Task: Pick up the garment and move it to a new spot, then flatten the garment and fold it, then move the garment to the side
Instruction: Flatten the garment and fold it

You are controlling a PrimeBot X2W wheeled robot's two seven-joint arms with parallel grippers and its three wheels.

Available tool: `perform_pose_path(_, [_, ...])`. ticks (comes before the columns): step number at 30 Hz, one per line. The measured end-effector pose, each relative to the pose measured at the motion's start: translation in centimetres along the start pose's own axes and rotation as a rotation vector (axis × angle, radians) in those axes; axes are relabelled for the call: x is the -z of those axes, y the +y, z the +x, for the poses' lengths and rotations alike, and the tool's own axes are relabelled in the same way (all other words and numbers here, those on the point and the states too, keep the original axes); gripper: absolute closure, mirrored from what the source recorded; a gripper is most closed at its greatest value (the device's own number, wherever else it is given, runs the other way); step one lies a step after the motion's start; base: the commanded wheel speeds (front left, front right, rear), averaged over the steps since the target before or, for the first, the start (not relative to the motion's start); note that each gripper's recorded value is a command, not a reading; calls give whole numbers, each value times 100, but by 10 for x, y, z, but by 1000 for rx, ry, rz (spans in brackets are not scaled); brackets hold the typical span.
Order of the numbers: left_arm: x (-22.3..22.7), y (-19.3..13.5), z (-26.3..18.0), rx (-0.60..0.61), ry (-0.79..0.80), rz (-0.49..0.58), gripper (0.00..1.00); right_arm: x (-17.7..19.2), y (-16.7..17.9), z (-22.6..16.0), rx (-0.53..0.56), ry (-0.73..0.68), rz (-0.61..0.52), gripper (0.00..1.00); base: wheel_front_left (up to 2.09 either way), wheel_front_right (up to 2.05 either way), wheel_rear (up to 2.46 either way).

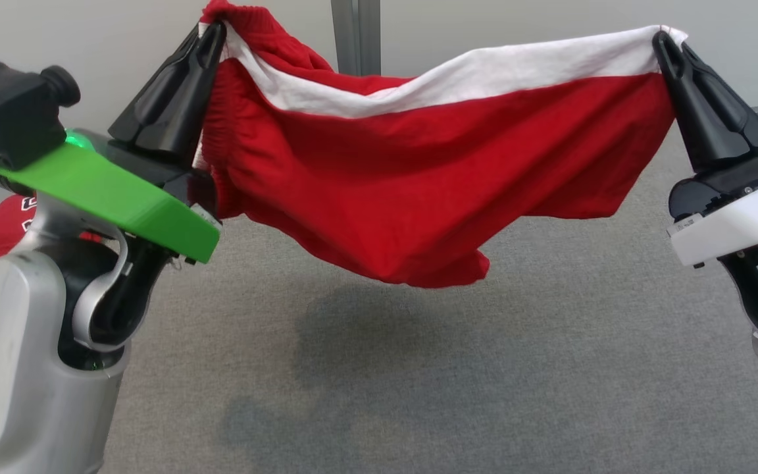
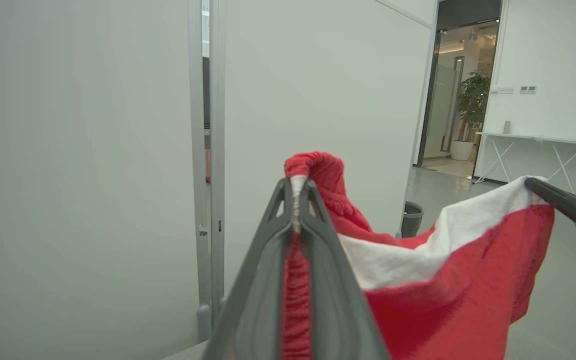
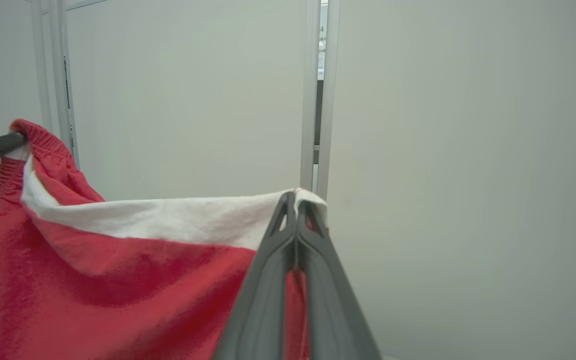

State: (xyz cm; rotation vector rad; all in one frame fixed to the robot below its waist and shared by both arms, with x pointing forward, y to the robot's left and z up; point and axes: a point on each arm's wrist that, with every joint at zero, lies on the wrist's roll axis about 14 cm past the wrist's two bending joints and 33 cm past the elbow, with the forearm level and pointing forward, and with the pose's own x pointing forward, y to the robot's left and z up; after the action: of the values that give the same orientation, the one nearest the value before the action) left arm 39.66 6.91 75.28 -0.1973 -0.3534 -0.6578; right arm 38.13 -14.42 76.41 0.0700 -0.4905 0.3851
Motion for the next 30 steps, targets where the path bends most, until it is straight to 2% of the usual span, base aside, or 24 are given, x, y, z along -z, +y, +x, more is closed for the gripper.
perform_pose_path(7, [26,20,24,-13,84,-46,100,22,-12,20,15,75,-20,100,0,0,0])
perform_pose_path(12, [48,50,61,-40,151,-52,100,32,-26,67,10,67,-23,100,0,0,0])
perform_pose_path(16, [46,71,99,-60,114,-17,100,26,-39,112,14,6,-66,100,0,0,0])
perform_pose_path(19, [36,85,131,-71,26,-20,100,17,-51,146,28,-67,-115,100,0,0,0])
perform_pose_path(21, [41,95,145,-87,5,-40,100,23,-56,161,36,-83,-102,100,0,0,0])
perform_pose_path(24, [79,115,155,-125,53,-80,100,60,-62,175,42,-35,-96,100,0,0,0])
perform_pose_path(28, [159,140,143,-191,189,-153,100,142,-66,169,43,110,-67,100,0,0,0])
perform_pose_path(30, [212,148,123,-230,296,-190,100,189,-67,154,42,201,-54,100,0,0,0])
